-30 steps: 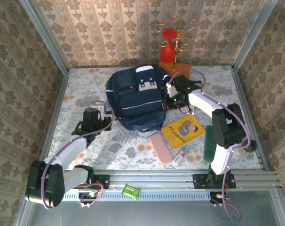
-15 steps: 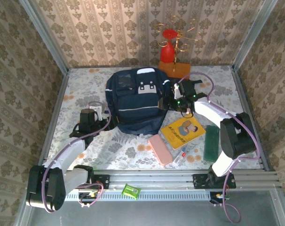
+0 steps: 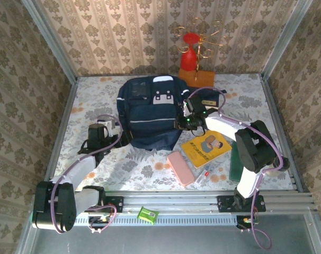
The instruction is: Pack the student bag
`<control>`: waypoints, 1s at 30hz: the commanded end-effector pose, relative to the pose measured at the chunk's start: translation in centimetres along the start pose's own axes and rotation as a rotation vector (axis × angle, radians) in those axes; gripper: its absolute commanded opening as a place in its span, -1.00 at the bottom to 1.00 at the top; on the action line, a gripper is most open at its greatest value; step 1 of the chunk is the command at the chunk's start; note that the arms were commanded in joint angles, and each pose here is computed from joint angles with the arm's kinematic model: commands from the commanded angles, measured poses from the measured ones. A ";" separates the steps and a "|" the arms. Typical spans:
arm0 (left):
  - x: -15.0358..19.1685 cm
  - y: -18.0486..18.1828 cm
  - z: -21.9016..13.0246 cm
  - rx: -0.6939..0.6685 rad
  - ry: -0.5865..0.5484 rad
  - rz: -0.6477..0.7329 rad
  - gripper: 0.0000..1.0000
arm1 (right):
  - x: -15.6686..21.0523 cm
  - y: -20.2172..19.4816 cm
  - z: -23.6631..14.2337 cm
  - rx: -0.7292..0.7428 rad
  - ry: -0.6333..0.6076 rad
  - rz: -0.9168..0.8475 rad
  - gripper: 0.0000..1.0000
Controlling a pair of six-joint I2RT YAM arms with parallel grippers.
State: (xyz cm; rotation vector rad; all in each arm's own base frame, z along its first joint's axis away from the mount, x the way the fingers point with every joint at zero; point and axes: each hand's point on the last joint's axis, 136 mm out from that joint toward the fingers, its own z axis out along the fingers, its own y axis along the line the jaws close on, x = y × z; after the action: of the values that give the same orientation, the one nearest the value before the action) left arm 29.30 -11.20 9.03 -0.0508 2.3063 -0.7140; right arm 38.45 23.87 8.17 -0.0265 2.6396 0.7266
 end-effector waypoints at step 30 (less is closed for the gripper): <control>0.0 -3.3 3.0 0.293 0.060 0.000 0.45 | -3.8 -1.9 -3.6 -0.004 -0.027 -0.092 -1.00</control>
State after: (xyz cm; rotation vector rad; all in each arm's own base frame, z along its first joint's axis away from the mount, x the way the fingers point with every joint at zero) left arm 30.23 -15.20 7.09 0.0451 2.2982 -1.0503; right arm 38.93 20.69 9.48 -0.1047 2.6675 0.7099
